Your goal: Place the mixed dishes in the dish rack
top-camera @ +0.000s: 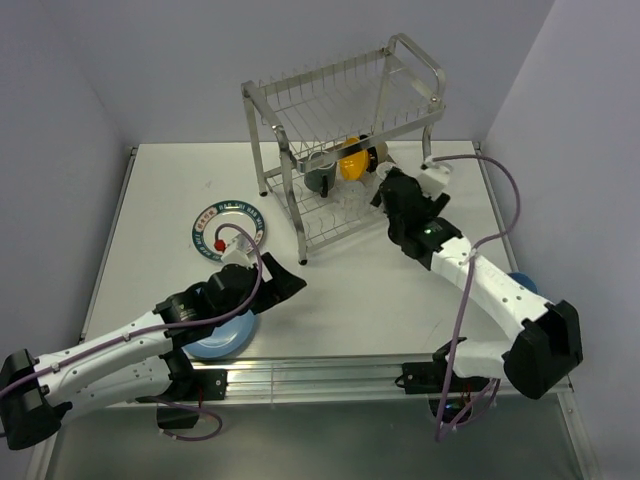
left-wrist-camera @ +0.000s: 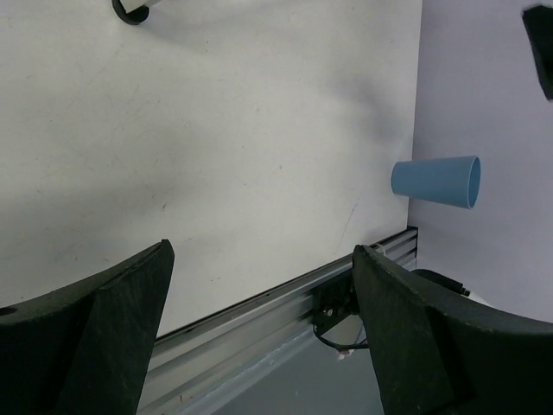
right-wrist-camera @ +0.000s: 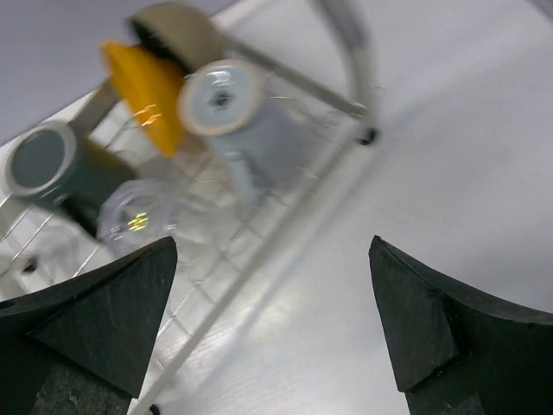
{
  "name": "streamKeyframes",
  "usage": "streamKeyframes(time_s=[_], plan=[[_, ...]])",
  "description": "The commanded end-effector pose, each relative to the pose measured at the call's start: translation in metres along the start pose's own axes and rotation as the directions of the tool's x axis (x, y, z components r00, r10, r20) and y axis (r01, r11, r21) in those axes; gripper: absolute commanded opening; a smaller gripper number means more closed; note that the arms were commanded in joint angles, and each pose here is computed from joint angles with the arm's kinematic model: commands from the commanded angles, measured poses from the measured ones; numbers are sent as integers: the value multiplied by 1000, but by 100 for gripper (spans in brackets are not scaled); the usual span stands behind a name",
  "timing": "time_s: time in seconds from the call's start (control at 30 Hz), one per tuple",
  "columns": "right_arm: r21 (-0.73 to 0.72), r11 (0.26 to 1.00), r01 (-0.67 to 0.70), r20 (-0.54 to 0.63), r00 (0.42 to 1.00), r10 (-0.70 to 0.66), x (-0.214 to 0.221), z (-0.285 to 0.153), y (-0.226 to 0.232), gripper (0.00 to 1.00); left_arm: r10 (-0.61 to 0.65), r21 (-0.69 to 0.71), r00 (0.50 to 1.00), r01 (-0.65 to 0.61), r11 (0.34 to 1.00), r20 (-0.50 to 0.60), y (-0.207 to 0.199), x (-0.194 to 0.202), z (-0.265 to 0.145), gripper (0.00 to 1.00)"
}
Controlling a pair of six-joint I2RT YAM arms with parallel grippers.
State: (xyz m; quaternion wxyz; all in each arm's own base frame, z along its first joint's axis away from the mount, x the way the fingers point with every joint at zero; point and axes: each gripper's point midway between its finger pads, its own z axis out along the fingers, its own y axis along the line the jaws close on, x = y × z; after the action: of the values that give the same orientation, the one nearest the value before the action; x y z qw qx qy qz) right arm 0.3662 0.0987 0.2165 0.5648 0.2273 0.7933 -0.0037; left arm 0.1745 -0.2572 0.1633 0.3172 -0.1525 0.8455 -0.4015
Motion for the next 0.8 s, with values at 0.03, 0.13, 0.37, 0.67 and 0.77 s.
streamKeyframes(time_s=[0.03, 0.13, 0.37, 0.67, 0.77], plan=[[413, 907, -79, 19, 997, 78, -17, -39, -106, 100, -16, 39, 1000, 17, 999, -12, -9, 5, 0, 90], [498, 865, -65, 4, 997, 72, -17, -43, -145, 100, -4, 49, 1000, 6, 999, -30, -13, 10, -3, 90], [657, 751, -62, 5, 997, 79, -17, -54, -233, 99, 11, 45, 999, -9, 999, -49, -16, 16, -9, 89], [717, 691, -94, 10, 992, 124, -2, -60, -273, 98, 6, 41, 997, -3, 999, -83, -13, 28, -2, 89], [743, 663, -92, -5, 990, 143, 5, -58, -281, 98, 18, 38, 996, -15, 999, -92, -15, 30, -2, 89]])
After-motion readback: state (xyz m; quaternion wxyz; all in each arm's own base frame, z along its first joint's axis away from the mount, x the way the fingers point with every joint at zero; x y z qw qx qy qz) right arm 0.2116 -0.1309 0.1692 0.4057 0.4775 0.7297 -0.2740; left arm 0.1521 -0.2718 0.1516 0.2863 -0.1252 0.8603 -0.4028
